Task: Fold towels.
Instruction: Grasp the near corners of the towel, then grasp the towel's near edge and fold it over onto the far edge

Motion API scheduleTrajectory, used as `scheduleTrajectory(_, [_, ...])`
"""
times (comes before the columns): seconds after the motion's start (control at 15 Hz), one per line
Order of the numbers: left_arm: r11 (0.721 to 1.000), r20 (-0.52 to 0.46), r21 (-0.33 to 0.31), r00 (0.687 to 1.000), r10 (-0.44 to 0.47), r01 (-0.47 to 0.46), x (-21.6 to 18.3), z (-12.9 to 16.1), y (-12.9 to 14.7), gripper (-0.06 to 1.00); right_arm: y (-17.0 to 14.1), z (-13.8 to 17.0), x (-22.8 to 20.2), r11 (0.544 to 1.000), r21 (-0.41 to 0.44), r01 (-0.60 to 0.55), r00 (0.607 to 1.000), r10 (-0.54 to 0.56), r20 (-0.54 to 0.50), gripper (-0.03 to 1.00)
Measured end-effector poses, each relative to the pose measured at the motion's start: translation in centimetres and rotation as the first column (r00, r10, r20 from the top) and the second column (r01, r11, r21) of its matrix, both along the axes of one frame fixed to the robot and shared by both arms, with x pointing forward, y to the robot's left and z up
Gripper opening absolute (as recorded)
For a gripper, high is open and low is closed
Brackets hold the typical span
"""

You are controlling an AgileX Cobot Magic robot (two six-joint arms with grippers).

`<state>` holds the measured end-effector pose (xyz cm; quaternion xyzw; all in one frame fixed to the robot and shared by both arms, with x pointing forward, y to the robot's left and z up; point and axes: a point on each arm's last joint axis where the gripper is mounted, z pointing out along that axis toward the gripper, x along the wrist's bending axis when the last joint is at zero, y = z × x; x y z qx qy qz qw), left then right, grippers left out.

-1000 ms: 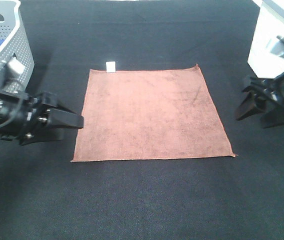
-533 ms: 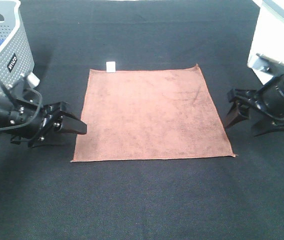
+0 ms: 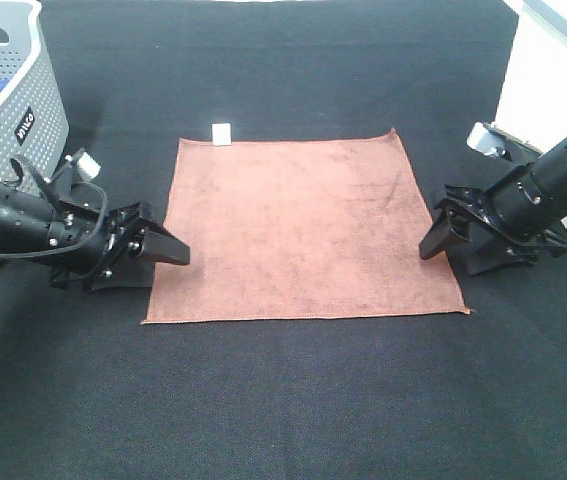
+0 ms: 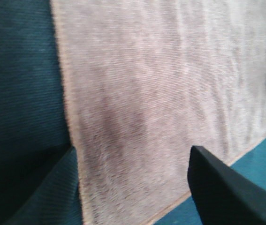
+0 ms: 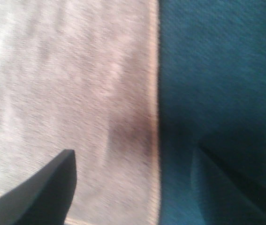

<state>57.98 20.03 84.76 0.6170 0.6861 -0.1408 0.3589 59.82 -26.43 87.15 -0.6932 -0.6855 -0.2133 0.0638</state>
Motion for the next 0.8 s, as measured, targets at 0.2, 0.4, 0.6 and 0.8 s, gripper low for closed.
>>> scheduleTrajectory(0.2, [0.998, -0.015, -0.053, 0.999, -0.043, 0.043, 0.3, -0.5, -2.4, 0.65, 1.3, -0.5, 0.1, 0.999, 0.046, -0.018, 1.000, 0.018, -0.006, 0.61])
scheduleTrajectory(0.4, [0.995, -0.021, -0.068, 0.997, -0.075, 0.074, 0.5, -0.7, -4.5, 0.59, 2.5, -0.8, 0.2, 0.999, 0.047, -0.022, 1.000, 0.022, -0.001, 0.47])
scheduleTrajectory(0.6, [0.999, -0.074, -0.042, 0.997, -0.035, 0.032, 0.5, -1.4, -4.4, 0.12, 2.1, -1.3, 0.3, 1.000, 0.012, 0.009, 1.000, -0.009, -0.010, 0.05])
scheduleTrajectory(0.8, [0.998, -0.089, -0.027, 0.995, -0.051, 0.049, 0.3, -1.4, -4.5, 0.01, 2.1, -1.2, 0.2, 1.000, 0.013, 0.028, 0.999, -0.027, -0.018, 0.00])
